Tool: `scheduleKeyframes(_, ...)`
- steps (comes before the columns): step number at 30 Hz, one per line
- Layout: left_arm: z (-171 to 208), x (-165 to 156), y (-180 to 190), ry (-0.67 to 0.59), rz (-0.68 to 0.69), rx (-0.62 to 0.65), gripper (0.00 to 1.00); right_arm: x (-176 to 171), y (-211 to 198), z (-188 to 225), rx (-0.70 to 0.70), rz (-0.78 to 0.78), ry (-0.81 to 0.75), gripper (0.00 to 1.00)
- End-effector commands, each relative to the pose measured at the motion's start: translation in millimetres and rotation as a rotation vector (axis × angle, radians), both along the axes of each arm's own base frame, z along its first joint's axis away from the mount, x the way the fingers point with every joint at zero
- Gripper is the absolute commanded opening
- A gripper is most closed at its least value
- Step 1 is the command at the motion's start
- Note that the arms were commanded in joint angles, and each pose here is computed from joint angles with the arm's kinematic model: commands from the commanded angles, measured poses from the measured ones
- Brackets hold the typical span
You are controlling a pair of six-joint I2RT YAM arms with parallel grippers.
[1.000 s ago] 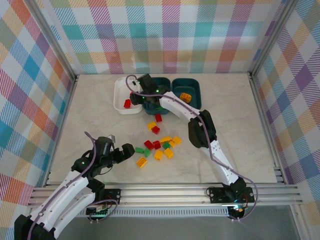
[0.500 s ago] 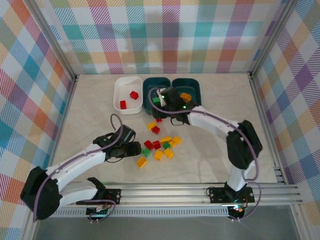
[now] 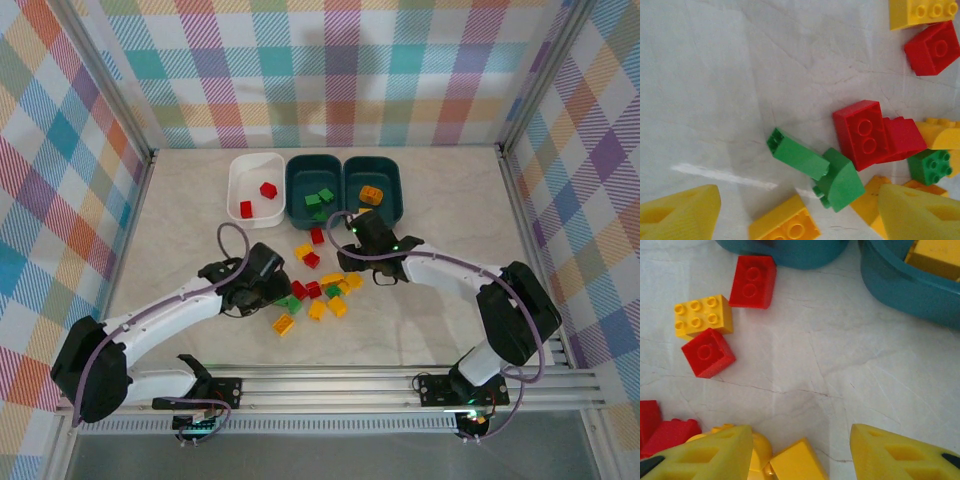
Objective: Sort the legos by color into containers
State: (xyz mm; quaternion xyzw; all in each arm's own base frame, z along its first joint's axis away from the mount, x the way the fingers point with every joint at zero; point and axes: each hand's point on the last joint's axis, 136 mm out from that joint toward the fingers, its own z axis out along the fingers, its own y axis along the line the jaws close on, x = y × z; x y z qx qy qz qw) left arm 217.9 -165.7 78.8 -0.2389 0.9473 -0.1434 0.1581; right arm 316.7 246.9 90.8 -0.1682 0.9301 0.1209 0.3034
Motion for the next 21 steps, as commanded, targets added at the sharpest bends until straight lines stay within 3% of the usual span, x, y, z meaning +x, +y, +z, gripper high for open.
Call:
scheduleKeyframes(1, -12, -9, -19, 0.12, 0.325, -0.247, 0.8, 9, -6, 12, 0.036, -0.055, -0.06, 0.54)
scheduleKeyframes(11, -8, 1, -8, 0.149, 0.634, -0.256, 0.75, 8, -11, 7, 0.035, -0.07, -0.059, 0.54)
scheduleKeyframes(16, -23, -1, -13, 0.206, 0.647, -0.229, 0.64, 11, -16, -1, 0.072, -0.129, -0.036, 0.51)
scheduleKeyframes(21, -27, 8, -10, 0.173, 0.655, -0.211, 0.56, 13, -27, 10, 0.11, -0.18, -0.078, 0.51)
